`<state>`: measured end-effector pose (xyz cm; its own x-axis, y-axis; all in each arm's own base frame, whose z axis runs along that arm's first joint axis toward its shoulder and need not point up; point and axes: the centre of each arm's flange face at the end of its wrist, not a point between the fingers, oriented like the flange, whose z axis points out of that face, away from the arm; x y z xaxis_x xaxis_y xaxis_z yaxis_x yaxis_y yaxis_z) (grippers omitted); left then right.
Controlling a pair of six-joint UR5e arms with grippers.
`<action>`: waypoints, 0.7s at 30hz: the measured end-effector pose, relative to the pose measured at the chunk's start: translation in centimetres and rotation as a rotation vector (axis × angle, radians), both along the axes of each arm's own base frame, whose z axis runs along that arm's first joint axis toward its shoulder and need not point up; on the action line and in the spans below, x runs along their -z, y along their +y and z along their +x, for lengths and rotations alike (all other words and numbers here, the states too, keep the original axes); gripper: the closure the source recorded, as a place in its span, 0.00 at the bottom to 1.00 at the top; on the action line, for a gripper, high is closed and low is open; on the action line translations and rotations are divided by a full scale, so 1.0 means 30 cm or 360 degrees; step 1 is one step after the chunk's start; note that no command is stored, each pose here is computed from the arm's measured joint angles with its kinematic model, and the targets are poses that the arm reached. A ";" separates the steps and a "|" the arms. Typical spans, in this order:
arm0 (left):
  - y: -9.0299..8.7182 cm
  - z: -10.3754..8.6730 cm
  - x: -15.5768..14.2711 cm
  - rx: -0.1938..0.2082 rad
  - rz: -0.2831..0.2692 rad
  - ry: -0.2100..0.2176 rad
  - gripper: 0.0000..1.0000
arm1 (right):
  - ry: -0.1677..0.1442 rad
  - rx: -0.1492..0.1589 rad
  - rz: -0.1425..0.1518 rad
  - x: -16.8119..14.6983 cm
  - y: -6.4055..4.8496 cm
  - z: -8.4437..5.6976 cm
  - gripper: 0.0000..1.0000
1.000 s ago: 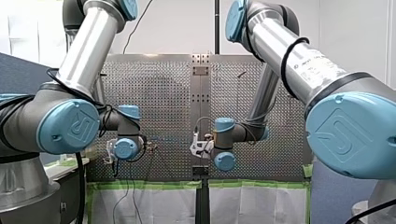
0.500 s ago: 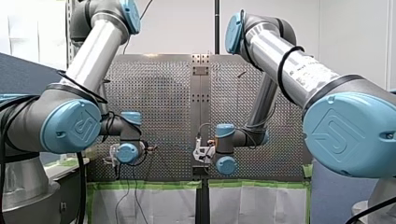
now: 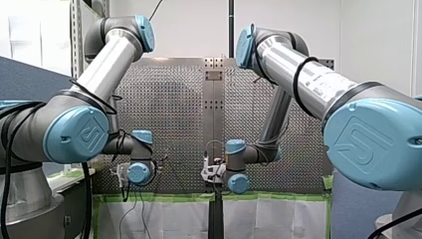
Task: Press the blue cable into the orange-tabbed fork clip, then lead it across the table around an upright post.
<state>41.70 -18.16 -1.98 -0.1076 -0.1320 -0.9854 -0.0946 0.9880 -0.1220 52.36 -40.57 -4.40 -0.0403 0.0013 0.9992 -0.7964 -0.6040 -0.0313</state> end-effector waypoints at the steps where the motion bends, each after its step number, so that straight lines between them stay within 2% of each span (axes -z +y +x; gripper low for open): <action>1: 0.003 -0.003 0.011 -0.0006 0.0003 0.0010 1.00 | -0.0001 -0.0006 -0.0003 0.000 -0.003 0.005 1.00; 6: 0.019 -0.006 0.061 -0.0026 0.0018 0.0055 1.00 | -0.0014 -0.0015 -0.0020 -0.010 -0.020 0.024 1.00; 15: 0.032 0.070 0.061 -0.0046 0.0018 0.0047 1.00 | -0.0030 -0.0022 -0.0039 -0.022 -0.035 0.042 1.00; 21: 0.047 0.109 0.055 -0.0072 -0.0005 0.0047 1.00 | -0.0012 -0.0030 -0.0027 0.012 -0.032 0.046 1.00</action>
<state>44.97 -16.75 -3.63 -0.1303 -0.1406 -0.9815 -0.1429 0.9822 -0.1217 53.73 -41.54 -4.75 -0.0477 0.0176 0.9987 -0.7845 -0.6195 -0.0266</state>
